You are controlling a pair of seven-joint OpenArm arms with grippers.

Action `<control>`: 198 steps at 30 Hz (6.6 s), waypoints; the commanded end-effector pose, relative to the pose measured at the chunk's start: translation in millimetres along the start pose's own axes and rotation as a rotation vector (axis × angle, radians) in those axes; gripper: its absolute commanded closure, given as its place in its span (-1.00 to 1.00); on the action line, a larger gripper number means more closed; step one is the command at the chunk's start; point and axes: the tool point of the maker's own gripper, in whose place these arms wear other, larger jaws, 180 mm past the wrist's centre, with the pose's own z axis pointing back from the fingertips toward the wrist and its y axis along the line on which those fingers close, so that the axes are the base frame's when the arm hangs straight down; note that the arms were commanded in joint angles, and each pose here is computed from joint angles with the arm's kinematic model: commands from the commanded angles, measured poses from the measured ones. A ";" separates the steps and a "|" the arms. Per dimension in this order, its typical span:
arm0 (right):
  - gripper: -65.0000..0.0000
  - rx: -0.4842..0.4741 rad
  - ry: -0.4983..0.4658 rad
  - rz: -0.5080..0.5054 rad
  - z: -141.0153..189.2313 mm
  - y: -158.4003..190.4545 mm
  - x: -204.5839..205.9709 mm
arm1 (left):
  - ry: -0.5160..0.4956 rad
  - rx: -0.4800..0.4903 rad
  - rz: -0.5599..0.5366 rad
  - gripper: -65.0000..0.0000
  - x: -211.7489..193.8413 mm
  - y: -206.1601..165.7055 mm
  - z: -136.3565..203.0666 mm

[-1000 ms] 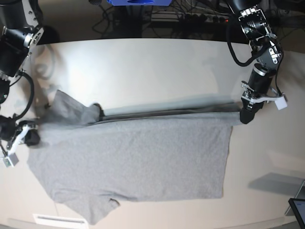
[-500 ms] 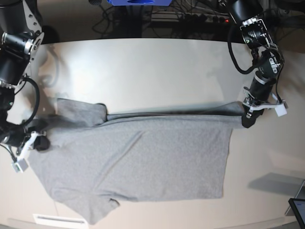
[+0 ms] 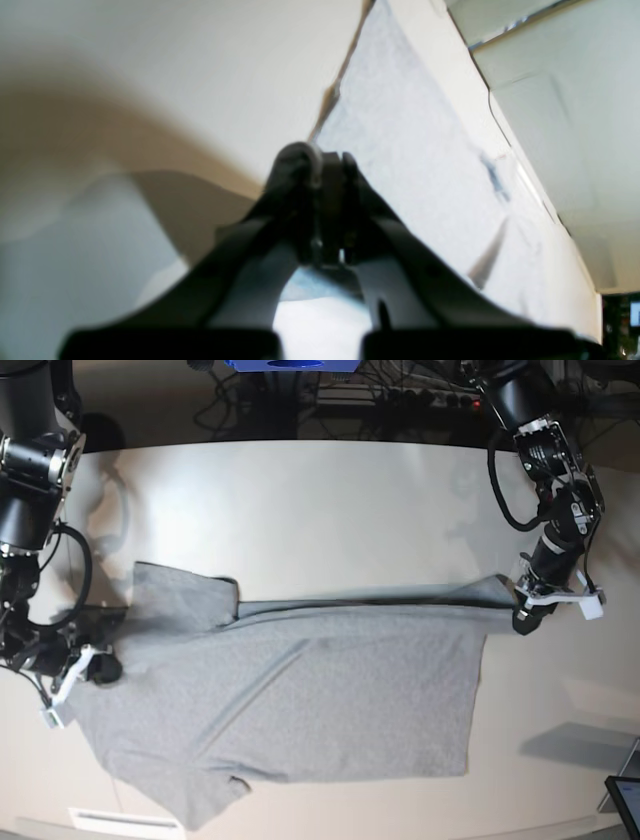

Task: Fold the T-shirt properly
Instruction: 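Drag the shoulder edges with both grippers toward the hem, folding the collar side over, then open both grippers and lift them off the folded edge, then lower the right gripper onto the sleeve corner and pinch it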

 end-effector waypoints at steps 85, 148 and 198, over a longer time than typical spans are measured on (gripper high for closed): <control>-0.04 -0.593 0.211 0.292 78.8 19.0 -65.1 | -0.018 0.058 -1.069 0.72 -59.1 -44.4 37.4; -0.04 0.087 -0.091 -0.296 25.7 58.0 -112.0 | 0.011 0.069 -1.074 0.89 -66.0 -33.1 44.5; 0.34 0.156 -0.058 -0.366 2.1 65.1 -122.5 | 0.011 0.071 -1.075 0.89 -65.2 -32.6 44.7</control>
